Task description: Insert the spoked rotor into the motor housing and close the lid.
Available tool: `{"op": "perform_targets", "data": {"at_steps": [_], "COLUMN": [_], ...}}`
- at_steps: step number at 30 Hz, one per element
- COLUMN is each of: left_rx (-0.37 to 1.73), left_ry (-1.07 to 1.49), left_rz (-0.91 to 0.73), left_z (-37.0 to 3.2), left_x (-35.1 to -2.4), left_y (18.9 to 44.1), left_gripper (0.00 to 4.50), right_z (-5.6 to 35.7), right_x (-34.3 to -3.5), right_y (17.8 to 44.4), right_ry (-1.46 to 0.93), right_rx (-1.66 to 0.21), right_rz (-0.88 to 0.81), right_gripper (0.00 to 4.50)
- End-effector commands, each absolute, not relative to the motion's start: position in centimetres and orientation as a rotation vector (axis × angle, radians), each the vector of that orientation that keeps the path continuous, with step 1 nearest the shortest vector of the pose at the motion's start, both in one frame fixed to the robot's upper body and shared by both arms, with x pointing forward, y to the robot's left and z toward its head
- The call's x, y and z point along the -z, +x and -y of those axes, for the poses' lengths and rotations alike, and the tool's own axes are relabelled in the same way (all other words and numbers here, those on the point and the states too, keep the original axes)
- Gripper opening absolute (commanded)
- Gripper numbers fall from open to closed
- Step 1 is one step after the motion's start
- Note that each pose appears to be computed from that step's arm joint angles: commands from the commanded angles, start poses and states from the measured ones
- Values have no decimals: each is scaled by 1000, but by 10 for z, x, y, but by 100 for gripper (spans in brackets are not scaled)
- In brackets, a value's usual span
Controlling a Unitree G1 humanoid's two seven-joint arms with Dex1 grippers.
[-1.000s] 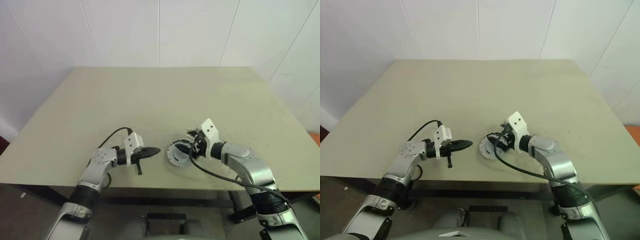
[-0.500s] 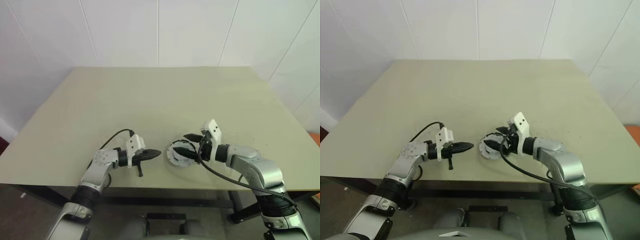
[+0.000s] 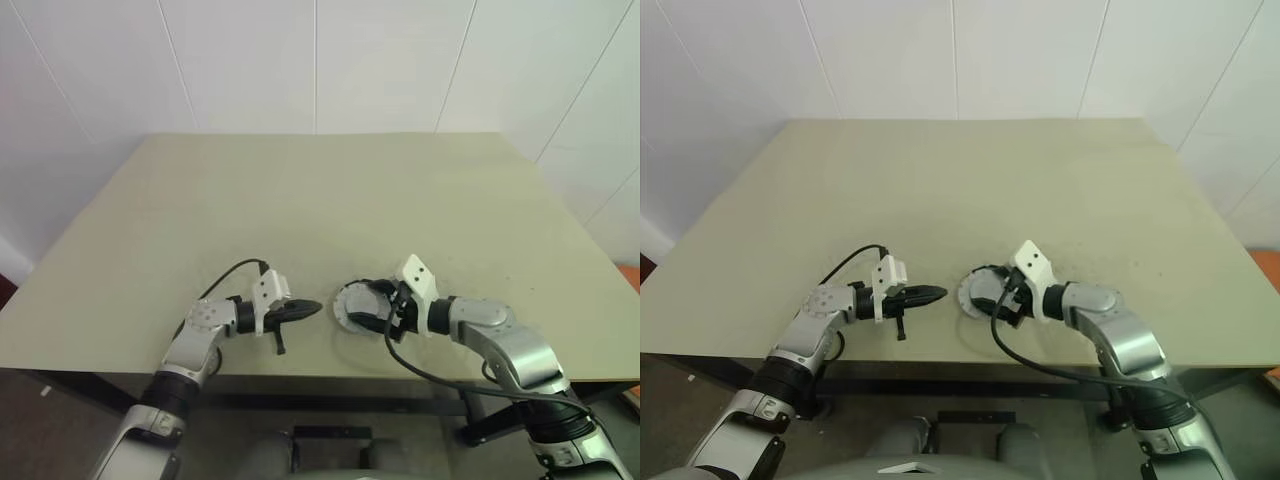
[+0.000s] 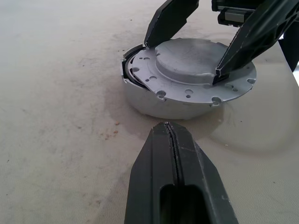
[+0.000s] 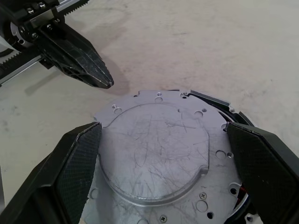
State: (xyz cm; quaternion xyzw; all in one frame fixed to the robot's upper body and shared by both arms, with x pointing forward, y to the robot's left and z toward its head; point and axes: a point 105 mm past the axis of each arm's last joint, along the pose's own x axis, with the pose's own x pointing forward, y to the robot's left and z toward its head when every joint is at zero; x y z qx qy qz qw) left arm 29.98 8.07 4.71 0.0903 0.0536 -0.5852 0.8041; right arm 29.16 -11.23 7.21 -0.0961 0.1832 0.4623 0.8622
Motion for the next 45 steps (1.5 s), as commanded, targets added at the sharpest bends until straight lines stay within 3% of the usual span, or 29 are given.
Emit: {"op": "perform_targets", "data": {"at_steps": [1,9,14,15,24,30,37,45], "left_rx": [1262,1261,1257,1256,1249,1235,1216,1218], "left_ry": [218,219,221,221,220,215,219,216], "left_rz": [-76,-72,-66,-66,-65,-53,-54,-56], "left_z": [-79,-79,-79,-79,-79,-81,-87,-85], "left_x": [-57,-59,-60,-60,-59,-61,-62,-62], "left_y": [304,305,306,306,306,307,310,310], "left_gripper": [0,0,0,0,0,0,0,0], "right_z": [111,112,112,113,113,121,126,119], "right_x": [-75,-78,-76,-76,-75,-83,-80,-103], "right_y": [289,290,295,295,308,330,333,334], "right_ry": [-255,-275,-297,-300,-330,-315,-312,-77], "right_rx": [-984,-990,-975,-974,-937,-815,-796,-825], "right_rz": [-363,-354,-346,-343,-321,-268,-303,-270], "right_gripper": [445,445,328,322,322,322,322,322]}}
